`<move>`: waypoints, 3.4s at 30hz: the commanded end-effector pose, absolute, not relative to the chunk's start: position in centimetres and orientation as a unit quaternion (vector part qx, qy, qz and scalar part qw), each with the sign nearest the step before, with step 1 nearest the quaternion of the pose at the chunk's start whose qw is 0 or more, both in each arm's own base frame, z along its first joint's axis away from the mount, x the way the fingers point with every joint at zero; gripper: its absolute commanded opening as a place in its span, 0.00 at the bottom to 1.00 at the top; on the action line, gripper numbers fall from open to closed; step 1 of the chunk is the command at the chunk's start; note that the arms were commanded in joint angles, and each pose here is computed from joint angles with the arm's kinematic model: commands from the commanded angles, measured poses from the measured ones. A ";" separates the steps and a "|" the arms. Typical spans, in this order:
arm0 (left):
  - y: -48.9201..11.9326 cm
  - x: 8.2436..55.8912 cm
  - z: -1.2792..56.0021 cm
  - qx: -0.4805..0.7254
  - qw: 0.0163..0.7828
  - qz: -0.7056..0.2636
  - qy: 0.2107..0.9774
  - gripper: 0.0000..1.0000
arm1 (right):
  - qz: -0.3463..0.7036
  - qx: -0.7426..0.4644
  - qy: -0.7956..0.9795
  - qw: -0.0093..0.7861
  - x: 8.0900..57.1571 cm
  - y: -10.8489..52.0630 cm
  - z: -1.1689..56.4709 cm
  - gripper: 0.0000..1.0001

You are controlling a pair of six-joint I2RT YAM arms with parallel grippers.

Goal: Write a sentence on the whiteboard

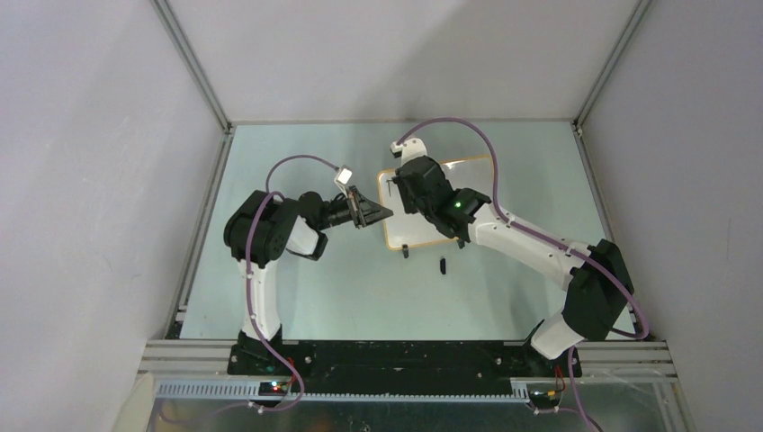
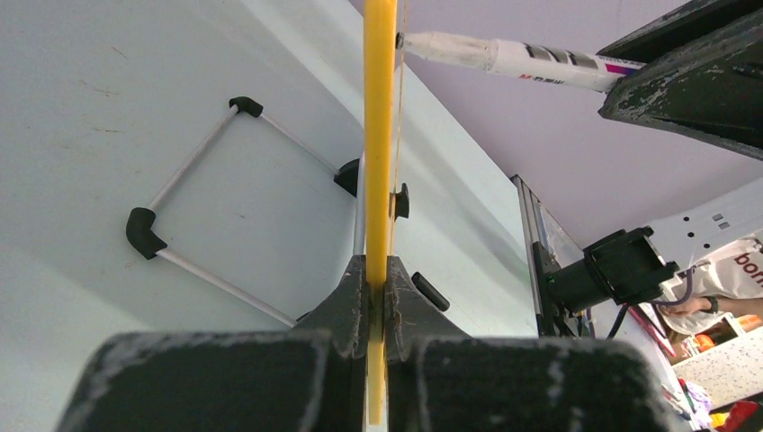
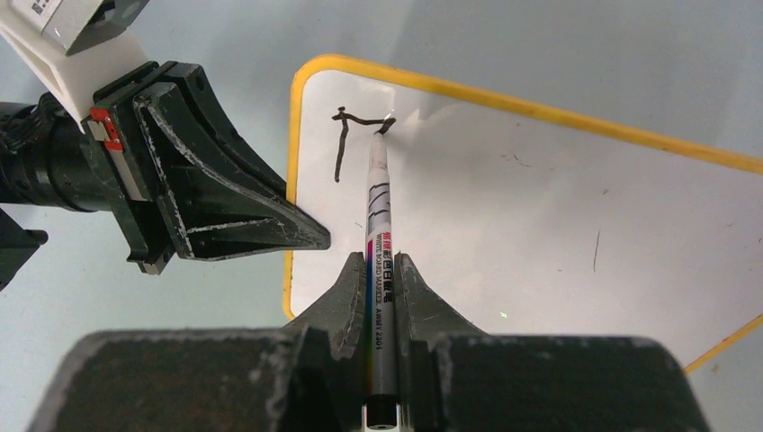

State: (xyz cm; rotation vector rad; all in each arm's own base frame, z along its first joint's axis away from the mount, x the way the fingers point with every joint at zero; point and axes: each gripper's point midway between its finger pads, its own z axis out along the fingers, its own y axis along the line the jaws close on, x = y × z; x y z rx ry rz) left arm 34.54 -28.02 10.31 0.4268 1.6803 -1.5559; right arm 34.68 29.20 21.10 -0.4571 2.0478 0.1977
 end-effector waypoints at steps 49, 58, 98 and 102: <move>-28.4 33.5 11.6 0.207 0.405 -0.620 0.639 0.00 | 0.071 -0.199 0.860 0.465 33.1 27.6 19.7 0.00; -28.4 33.5 11.6 0.208 0.405 -0.621 0.639 0.00 | 0.097 -0.224 0.853 0.461 32.5 29.4 19.4 0.00; -28.4 33.5 11.6 0.208 0.406 -0.620 0.638 0.00 | 0.130 -0.181 0.826 0.518 32.8 26.4 23.5 0.00; -28.4 33.5 11.6 0.208 0.406 -0.620 0.639 0.00 | 0.125 -0.173 0.826 0.521 33.2 26.0 23.3 0.00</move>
